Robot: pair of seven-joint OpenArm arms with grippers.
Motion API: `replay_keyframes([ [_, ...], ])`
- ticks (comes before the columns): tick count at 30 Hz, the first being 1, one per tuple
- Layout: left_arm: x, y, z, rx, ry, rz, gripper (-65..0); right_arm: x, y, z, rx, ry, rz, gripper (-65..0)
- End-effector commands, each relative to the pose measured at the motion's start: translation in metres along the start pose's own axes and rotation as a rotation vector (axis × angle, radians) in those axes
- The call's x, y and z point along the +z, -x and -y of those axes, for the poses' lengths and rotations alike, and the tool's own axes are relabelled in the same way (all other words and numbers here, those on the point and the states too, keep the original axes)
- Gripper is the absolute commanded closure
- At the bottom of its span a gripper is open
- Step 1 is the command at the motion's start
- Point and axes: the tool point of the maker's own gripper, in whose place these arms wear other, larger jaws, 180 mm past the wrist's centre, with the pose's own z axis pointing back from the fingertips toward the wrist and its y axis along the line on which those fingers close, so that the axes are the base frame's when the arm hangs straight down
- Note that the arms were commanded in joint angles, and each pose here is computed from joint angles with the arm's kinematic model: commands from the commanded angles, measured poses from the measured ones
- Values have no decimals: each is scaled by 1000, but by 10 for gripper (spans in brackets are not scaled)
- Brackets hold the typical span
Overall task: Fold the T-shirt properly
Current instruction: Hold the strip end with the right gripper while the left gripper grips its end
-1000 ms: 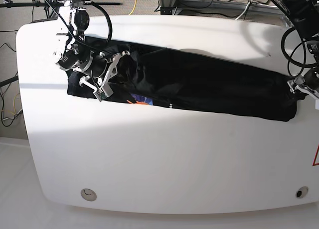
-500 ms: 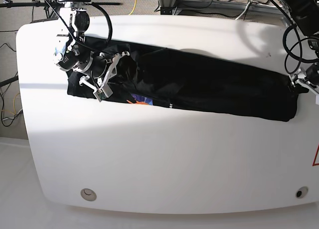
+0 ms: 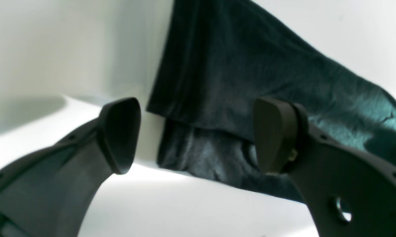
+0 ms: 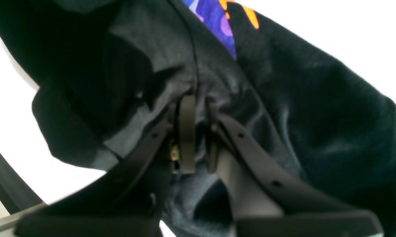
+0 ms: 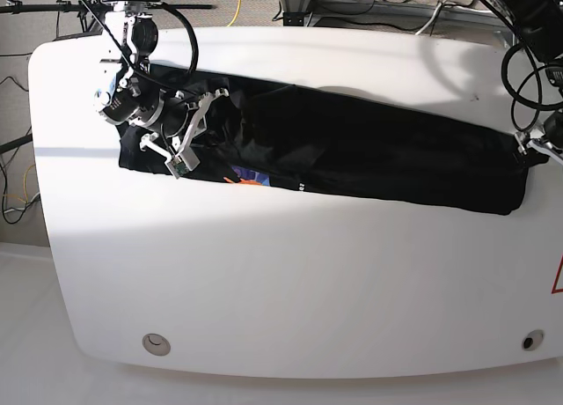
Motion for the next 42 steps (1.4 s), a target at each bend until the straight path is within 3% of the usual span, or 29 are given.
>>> replay_keyframes([
  [1,8,-28,1,-23,7,72,-503,4,-15,1,19,-2,47,-47],
  [16,-11,-17,17,-78,34,28,-500,4,-14,1,23,2,43,-47],
  [20,-13,-15,19,-77,42,17,-471,4,-14,1,25,3,42,-47],
  [26,-18,-10,25,-89,54,-4,-362,4,-14,1,23,3,41,-48],
  [28,-20,-8,29,-103,60,-23,-244,4,-13,1,23,7,41,-49],
  [36,-23,-4,32,-100,67,-45,-135,4,-12,1,20,7,40,-49],
  [38,-23,2,31,-100,60,-57,-143,3,-12,1,21,7,40,-48],
  [42,-23,-1,32,-103,58,-43,-287,3,-12,1,21,7,39,-47],
])
